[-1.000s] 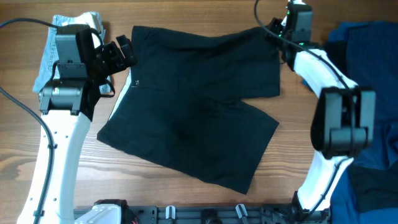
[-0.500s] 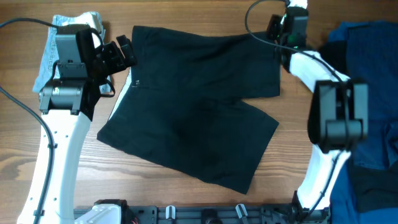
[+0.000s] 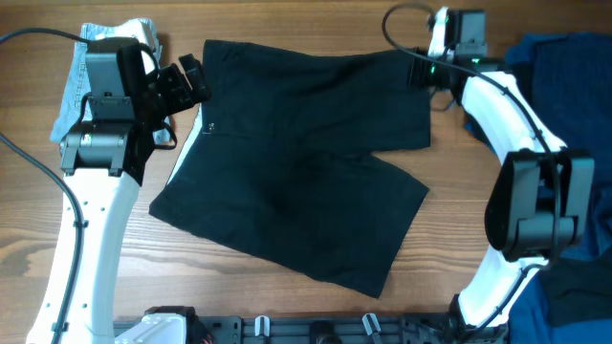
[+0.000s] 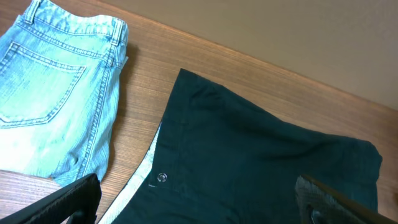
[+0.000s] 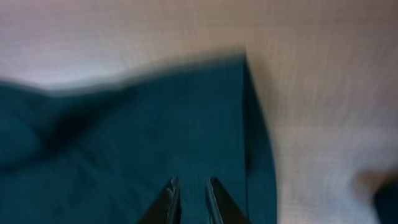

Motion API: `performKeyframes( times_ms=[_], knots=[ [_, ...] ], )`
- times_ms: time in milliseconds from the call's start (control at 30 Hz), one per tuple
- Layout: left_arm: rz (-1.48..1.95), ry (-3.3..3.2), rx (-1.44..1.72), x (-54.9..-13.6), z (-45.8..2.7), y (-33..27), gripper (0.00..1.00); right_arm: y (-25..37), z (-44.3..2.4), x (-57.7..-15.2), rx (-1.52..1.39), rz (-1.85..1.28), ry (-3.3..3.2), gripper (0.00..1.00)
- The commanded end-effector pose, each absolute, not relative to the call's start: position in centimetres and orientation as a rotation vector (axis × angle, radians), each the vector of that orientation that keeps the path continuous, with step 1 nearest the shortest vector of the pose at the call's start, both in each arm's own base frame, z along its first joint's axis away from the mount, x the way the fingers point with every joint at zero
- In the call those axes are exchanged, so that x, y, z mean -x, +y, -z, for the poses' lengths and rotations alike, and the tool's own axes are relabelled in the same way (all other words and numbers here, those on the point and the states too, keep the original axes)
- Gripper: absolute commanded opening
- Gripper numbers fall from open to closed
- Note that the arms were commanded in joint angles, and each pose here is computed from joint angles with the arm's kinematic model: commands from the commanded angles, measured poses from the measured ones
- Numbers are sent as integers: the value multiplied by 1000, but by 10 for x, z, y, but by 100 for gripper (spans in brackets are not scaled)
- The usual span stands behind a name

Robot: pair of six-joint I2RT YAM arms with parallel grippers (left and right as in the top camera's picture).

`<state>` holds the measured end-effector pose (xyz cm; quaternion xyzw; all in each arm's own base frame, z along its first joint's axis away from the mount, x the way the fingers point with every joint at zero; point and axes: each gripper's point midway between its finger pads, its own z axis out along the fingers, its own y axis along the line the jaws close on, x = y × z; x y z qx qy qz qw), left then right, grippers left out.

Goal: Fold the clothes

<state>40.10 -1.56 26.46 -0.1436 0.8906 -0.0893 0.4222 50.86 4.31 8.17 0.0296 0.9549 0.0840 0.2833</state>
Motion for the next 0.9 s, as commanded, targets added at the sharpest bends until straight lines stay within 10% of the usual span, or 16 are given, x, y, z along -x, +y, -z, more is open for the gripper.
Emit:
performKeyframes(
  times_ms=[0,133,867],
  knots=[
    [210,2225,376,-402,-264,-12,100,38,-71,-483,-94,-286,2668,32],
    [211,2225,376,-402,-264,-12,100,2,-55,-454,-222,-281,2797,57],
    [211,2225,376,-402,-264,-12,100,34,-42,-418,-81,-798,2780,53]
  ],
)
